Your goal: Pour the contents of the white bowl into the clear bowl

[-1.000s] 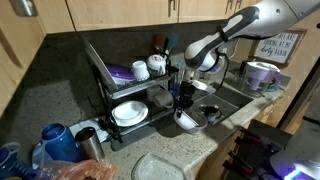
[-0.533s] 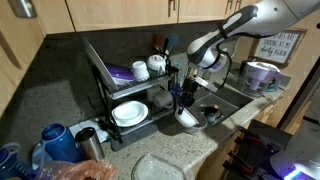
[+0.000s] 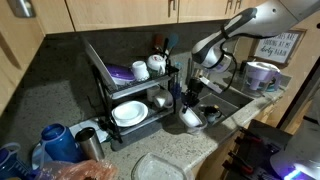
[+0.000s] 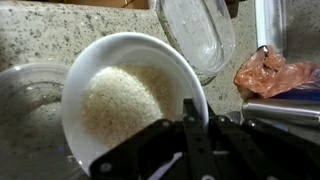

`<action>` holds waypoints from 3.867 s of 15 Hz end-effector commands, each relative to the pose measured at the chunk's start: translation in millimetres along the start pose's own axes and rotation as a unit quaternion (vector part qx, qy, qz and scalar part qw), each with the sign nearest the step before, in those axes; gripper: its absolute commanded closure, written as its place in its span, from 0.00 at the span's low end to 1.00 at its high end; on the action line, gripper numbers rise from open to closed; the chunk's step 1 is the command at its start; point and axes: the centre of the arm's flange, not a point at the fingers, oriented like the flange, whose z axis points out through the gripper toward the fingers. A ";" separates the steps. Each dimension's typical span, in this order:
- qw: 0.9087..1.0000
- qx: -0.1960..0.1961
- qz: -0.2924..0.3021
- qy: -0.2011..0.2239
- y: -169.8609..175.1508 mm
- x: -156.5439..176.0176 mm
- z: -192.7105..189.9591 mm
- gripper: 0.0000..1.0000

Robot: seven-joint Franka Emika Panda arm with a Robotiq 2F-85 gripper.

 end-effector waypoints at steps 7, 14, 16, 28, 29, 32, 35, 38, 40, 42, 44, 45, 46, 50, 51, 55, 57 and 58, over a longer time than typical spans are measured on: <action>0.997 0.081 -0.008 0.012 13.0 -14.8 -17.4 0.98; 0.994 0.110 -0.012 0.014 21.3 -12.8 -19.8 0.98; 0.993 0.116 -0.011 0.018 23.2 -11.7 -21.1 0.98; 0.994 0.104 0.004 0.026 28.8 0.9 -14.9 0.91; 0.994 0.104 0.004 0.026 28.8 0.9 -14.9 0.91; 0.993 0.113 0.006 0.020 33.4 2.0 -13.9 0.98; 0.992 0.124 0.013 0.017 42.5 0.8 -15.6 0.98; 0.990 0.141 0.013 0.022 49.9 -1.0 -24.8 0.98; 0.988 0.154 0.008 0.022 54.1 -1.9 -30.7 0.98; 0.985 0.170 0.004 0.019 57.7 -2.4 -34.8 0.98; 0.982 0.187 -0.003 0.013 61.0 -2.6 -36.3 0.98; 0.980 0.197 -0.004 0.010 62.5 -2.9 -37.3 0.98; 0.978 0.206 -0.007 0.008 63.8 -3.4 -38.1 0.98; 0.971 0.237 -0.016 -0.001 68.1 -6.0 -42.2 0.98; 0.970 0.244 -0.019 -0.002 69.5 -6.6 -43.4 0.98; 0.959 0.281 -0.028 -0.009 77.2 -9.6 -49.6 0.98; 0.955 0.294 -0.032 -0.011 81.8 -10.9 -51.3 0.98; 0.954 0.299 -0.032 -0.012 83.5 -11.3 -52.3 0.98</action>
